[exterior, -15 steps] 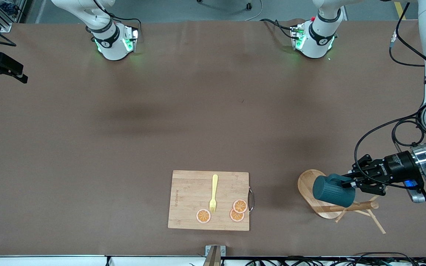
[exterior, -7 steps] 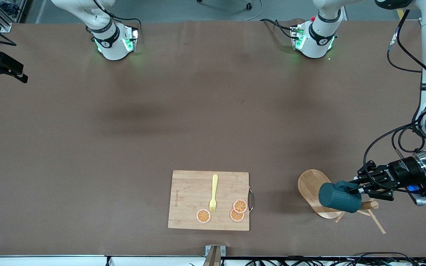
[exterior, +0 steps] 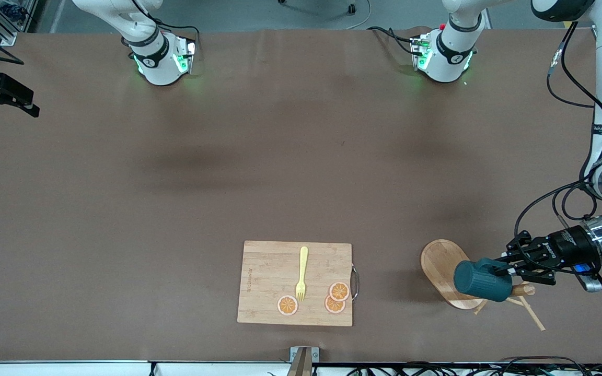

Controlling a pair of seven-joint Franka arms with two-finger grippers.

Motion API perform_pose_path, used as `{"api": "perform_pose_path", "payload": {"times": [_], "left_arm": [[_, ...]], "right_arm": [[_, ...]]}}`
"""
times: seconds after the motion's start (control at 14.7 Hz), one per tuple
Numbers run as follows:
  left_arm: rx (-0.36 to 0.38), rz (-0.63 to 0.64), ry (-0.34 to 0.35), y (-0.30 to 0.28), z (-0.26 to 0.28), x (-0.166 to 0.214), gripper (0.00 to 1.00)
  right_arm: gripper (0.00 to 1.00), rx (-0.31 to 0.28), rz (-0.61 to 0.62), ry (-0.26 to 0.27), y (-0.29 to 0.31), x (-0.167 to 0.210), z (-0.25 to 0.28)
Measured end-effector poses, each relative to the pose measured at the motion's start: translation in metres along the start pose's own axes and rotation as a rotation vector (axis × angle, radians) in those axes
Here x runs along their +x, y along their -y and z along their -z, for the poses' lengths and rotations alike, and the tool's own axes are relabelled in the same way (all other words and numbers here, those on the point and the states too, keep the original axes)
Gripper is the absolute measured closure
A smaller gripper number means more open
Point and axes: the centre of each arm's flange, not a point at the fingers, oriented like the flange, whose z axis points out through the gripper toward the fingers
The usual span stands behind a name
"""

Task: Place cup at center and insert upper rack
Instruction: 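Lower the mug onto the wooden stand peg with the left gripper, then open the left gripper and draw it back from the mug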

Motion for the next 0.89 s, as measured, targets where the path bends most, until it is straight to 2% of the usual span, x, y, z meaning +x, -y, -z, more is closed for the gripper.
{"api": "perform_pose_path", "payload": {"times": [0.2, 0.41, 0.54, 0.68, 0.89], "left_arm": [[-0.002, -0.028, 0.000, 0.000, 0.001, 0.001, 0.70], [0.017, -0.067, -0.019, -0.006, 0.004, -0.006, 0.41], [0.095, -0.156, -0.078, -0.018, 0.008, -0.029, 0.19], [0.186, -0.246, -0.148, -0.036, 0.008, -0.075, 0.02], [0.378, -0.361, -0.267, -0.052, 0.004, -0.158, 0.00]], "right_arm": [[0.00, 0.000, 0.000, 0.000, 0.000, 0.000, 0.000], [0.00, 0.000, 0.001, 0.000, 0.000, 0.000, 0.000], [0.00, 0.000, 0.001, 0.001, 0.000, 0.000, 0.000], [0.00, 0.000, 0.001, 0.002, 0.000, 0.000, 0.000], [0.00, 0.000, 0.001, 0.002, 0.000, 0.000, 0.000]]}}
